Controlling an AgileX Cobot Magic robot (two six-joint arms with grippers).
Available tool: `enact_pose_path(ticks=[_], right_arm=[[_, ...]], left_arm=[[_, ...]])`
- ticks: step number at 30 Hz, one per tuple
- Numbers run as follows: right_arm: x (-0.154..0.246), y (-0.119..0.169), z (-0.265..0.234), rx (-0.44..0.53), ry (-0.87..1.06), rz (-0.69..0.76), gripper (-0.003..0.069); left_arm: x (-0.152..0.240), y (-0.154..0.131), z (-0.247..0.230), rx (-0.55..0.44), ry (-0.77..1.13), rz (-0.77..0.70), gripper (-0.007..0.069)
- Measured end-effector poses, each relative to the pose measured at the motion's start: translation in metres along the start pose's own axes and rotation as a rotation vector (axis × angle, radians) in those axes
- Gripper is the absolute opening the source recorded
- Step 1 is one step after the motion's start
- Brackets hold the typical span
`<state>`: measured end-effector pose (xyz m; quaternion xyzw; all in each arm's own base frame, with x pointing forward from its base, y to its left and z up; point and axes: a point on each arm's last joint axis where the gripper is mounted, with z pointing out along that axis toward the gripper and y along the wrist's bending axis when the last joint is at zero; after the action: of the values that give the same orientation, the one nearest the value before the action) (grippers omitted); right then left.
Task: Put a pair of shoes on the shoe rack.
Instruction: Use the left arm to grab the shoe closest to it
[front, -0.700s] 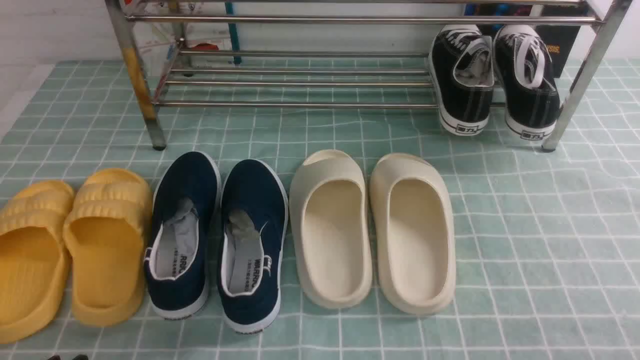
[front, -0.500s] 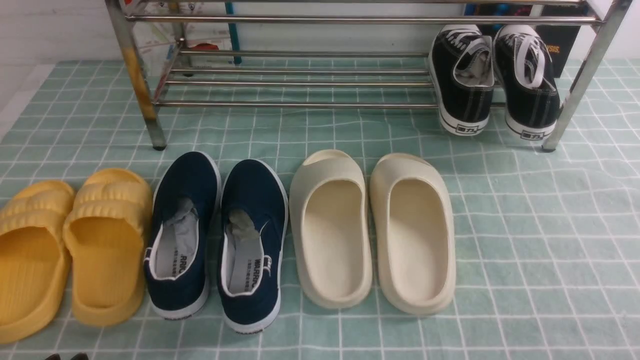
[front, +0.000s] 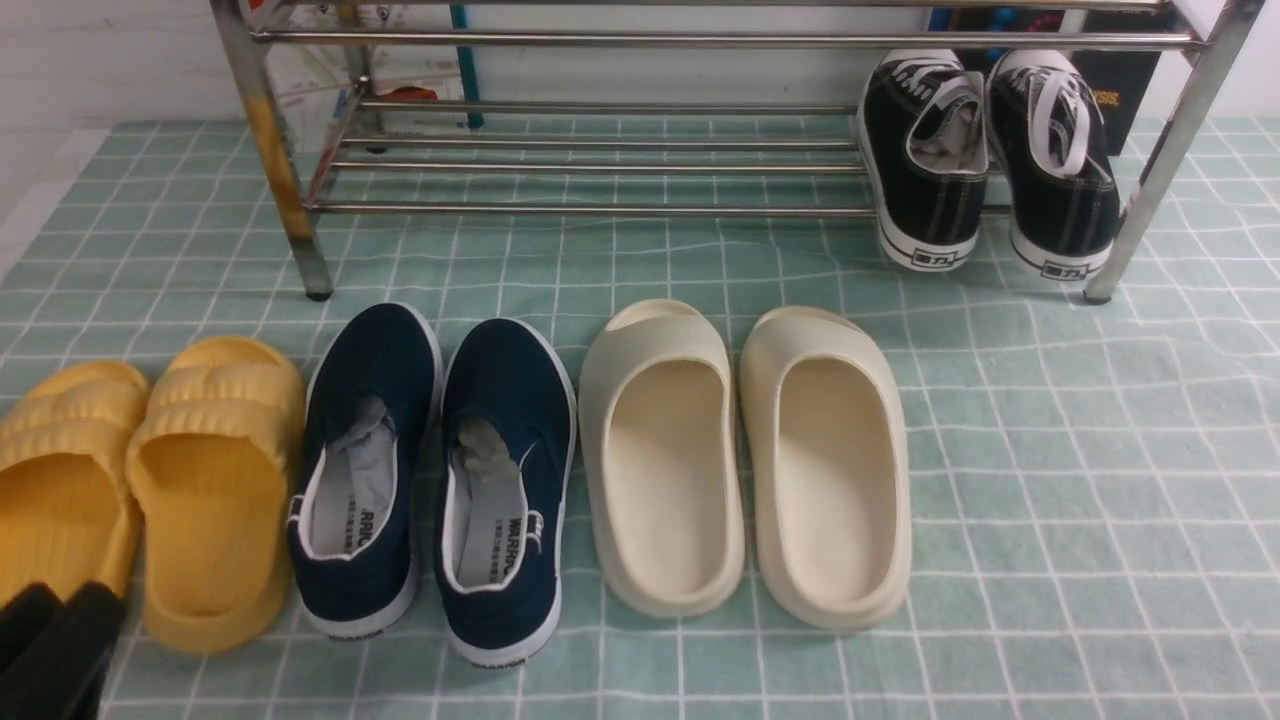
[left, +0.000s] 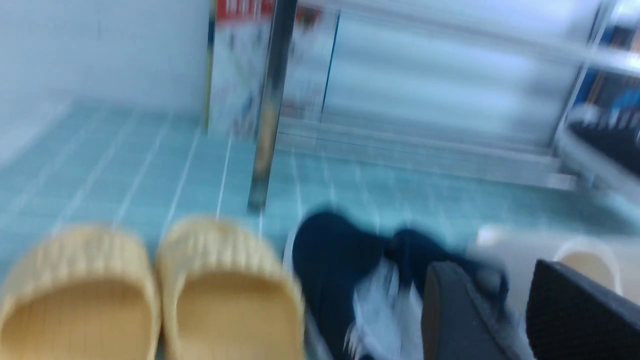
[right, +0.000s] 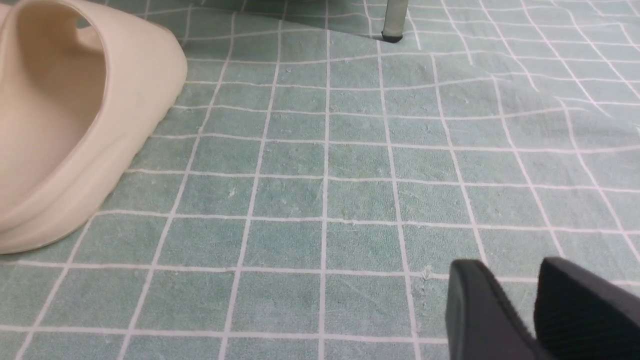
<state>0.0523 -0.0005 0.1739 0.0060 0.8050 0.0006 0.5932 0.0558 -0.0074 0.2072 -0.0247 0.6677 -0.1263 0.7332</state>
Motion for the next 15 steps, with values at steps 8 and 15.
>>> enact_pose_path(ticks=[8, 15], right_arm=[[0.0, 0.0, 0.0, 0.0, 0.0, 0.0, 0.0226], [0.0, 0.0, 0.0, 0.0, 0.0, 0.0, 0.0237]], left_arm=[[-0.033, -0.005, -0.006, 0.065, -0.37, -0.052, 0.0239], [-0.064, -0.009, -0.027, 0.238, -0.753, -0.316, 0.0239]])
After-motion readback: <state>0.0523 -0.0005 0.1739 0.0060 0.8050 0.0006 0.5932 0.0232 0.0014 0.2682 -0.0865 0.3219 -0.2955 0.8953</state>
